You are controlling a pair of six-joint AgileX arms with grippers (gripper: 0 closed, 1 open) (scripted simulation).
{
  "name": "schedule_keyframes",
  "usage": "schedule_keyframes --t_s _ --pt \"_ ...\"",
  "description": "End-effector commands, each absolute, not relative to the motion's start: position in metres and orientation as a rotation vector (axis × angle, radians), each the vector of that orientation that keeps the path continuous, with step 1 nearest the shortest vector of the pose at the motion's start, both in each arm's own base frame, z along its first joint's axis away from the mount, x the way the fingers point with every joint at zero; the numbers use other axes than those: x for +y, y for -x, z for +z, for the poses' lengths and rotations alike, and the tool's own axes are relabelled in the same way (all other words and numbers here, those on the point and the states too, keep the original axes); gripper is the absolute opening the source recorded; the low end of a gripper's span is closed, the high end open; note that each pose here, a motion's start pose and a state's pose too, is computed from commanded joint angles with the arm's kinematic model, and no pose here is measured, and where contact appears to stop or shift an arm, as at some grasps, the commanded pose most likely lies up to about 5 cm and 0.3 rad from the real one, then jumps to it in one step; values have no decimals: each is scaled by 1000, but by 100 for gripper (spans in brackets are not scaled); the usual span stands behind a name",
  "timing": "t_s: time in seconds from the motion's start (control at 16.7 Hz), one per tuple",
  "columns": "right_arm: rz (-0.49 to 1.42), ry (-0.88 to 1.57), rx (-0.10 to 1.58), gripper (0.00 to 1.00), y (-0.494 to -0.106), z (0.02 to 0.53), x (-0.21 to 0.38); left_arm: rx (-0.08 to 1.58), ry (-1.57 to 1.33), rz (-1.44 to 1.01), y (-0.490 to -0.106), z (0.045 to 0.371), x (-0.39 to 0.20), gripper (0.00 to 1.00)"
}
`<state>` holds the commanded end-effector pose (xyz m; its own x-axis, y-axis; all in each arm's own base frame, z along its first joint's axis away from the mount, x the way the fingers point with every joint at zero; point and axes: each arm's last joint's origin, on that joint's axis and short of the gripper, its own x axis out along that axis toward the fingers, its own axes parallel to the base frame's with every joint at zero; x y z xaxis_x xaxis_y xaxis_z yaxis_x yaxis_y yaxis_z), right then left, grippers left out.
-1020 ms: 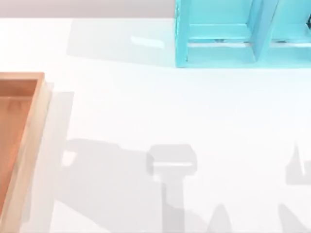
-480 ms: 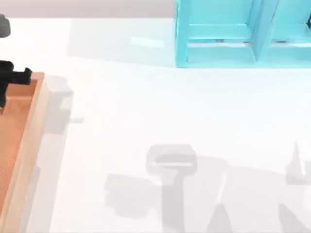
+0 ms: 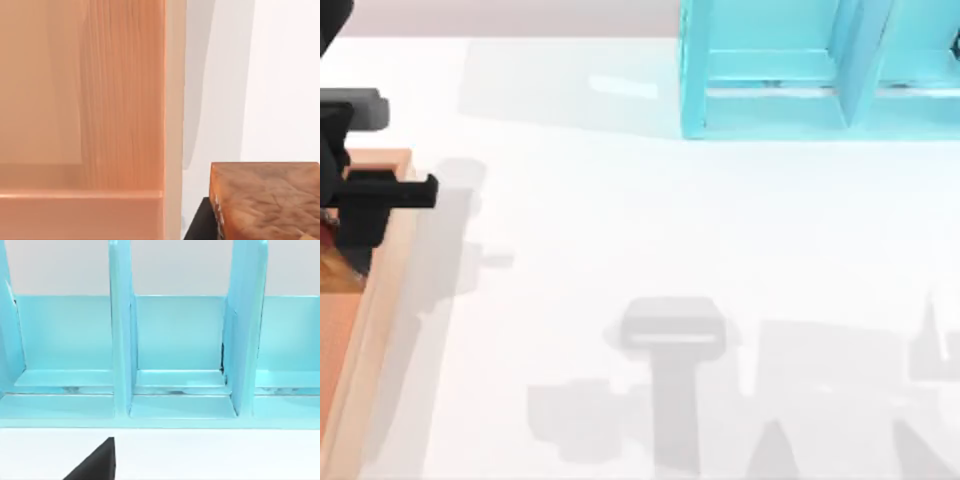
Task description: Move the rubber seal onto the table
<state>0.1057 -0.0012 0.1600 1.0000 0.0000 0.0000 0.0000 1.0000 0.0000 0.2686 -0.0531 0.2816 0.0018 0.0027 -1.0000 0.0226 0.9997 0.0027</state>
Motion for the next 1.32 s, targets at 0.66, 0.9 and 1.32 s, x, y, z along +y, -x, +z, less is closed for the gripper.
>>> schedule_keyframes --t_s 0.66,0.9,1.32 --pt "0 0 0 100 -106 160 -1 1589 -14 -13 -339 242 -123 0" --pt "0 0 0 100 -106 160 -1 1608 -29 -9 -370 199 -171 0" --pt "0 0 0 100 -106 160 -1 1569 -13 -19 -382 172 -219 0"
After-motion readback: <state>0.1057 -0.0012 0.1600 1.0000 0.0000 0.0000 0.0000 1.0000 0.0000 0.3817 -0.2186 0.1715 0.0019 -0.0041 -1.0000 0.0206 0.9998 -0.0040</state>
